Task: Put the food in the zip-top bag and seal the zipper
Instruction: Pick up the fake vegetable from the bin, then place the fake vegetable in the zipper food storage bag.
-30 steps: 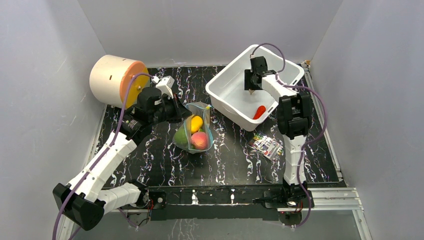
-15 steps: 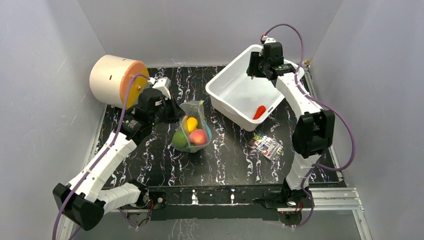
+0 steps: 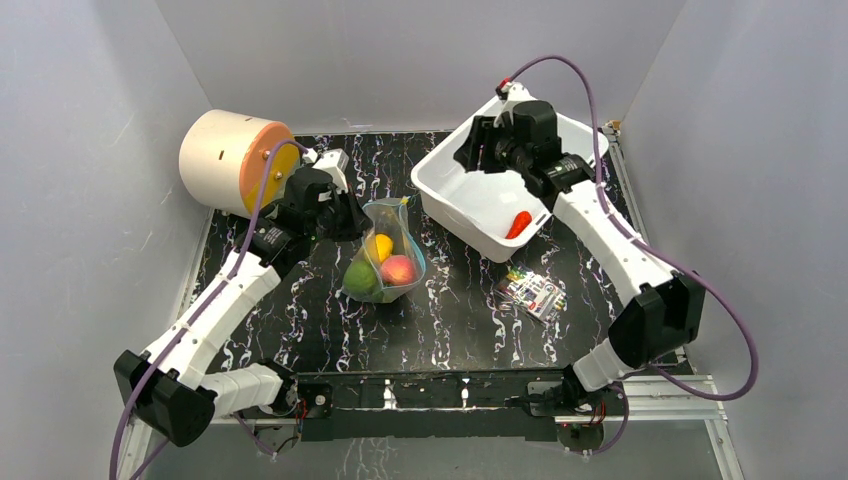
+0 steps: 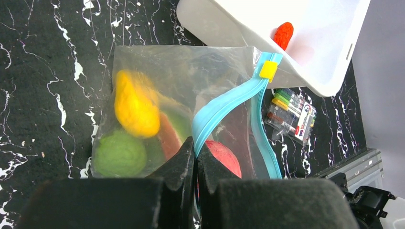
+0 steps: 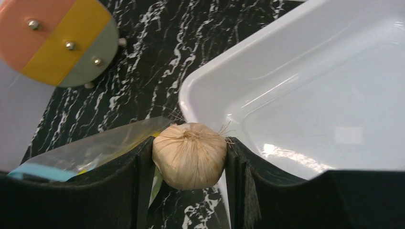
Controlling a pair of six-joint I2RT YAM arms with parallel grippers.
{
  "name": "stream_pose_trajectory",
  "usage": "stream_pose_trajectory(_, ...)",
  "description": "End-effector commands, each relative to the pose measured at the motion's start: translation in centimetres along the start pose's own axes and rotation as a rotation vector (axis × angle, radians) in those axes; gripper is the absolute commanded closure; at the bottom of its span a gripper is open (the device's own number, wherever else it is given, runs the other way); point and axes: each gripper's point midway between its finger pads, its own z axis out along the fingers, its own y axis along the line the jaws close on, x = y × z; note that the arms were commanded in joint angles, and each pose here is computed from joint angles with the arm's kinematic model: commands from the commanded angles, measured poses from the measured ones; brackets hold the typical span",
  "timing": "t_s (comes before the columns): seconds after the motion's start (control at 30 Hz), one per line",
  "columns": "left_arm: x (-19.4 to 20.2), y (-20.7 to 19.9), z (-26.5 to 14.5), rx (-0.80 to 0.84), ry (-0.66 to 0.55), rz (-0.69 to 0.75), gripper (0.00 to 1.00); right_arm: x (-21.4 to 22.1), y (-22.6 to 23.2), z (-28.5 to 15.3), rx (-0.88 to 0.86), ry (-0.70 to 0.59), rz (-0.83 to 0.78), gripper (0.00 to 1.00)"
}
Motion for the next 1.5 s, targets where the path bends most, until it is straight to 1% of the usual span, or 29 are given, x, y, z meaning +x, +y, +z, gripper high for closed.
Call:
stream_pose_trajectory(0.0,-0.9,-1.3,-0.7,0.050,-0.013,0.005,1.00,-2.4,6.1,-3.1,-0.156,-0.117,-0.010,0.62)
stream_pose_trajectory(0.13,-0.8,-1.6,-1.0,0.064,-0.014,-0.008,1.00,-1.7,10.7,-5.3,-0.275,-0.114,-0.021,0.62)
stream_pose_trajectory(0.3,-1.0,-2.1,-1.2,0.089,-0.020,-0.028,1.00,-0.3,15.4,-8.2,-0.375,-0.109,-0.026,0.62)
stream_pose_trajectory(0.43,-0.8,-2.6,-1.2,0.107,-0.001,-0.052,1.00,2.3,17.5,-9.1,-0.423,-0.094,-0.014,0.62)
stream_pose_trajectory(0.53,-0.5,-2.8,-1.3,0.122,0.005,-0.067,1.00,4.6,19.2,-9.6,-0.468,-0.060,-0.004,0.62)
stream_pose_trajectory(0.6,-0.5,-2.9,-1.3,0.130,0.003,-0.069,1.00,6.0,20.0,-9.7,-0.467,-0.039,-0.006,0.61)
stream_pose_trajectory(0.83,-0.5,-3.3,-1.3,0.141,0.025,-0.057,1.00,8.8,19.8,-8.0,-0.392,0.010,-0.043,0.59)
stream_pose_trajectory(0.93,-0.7,-3.2,-1.6,0.141,0.007,-0.066,1.00,9.8,20.1,-7.1,-0.391,0.031,-0.049,0.59)
stream_pose_trajectory(1.03,-0.9,-3.4,-1.7,0.150,-0.014,-0.076,1.00,9.8,21.2,-6.3,-0.418,0.031,-0.032,0.59)
stream_pose_trajectory(1.23,-0.5,-3.7,-1.5,0.169,0.009,-0.084,1.00,11.5,20.1,-4.1,-0.324,0.065,-0.040,0.58)
stream_pose_trajectory(1.37,-0.3,-3.7,-1.5,0.172,0.014,-0.083,1.00,12.1,19.2,-3.2,-0.268,0.086,-0.062,0.50)
stream_pose_trajectory(1.47,-0.4,-3.6,-1.4,0.168,0.010,-0.083,1.00,11.7,19.2,-3.2,-0.261,0.083,-0.067,0.38)
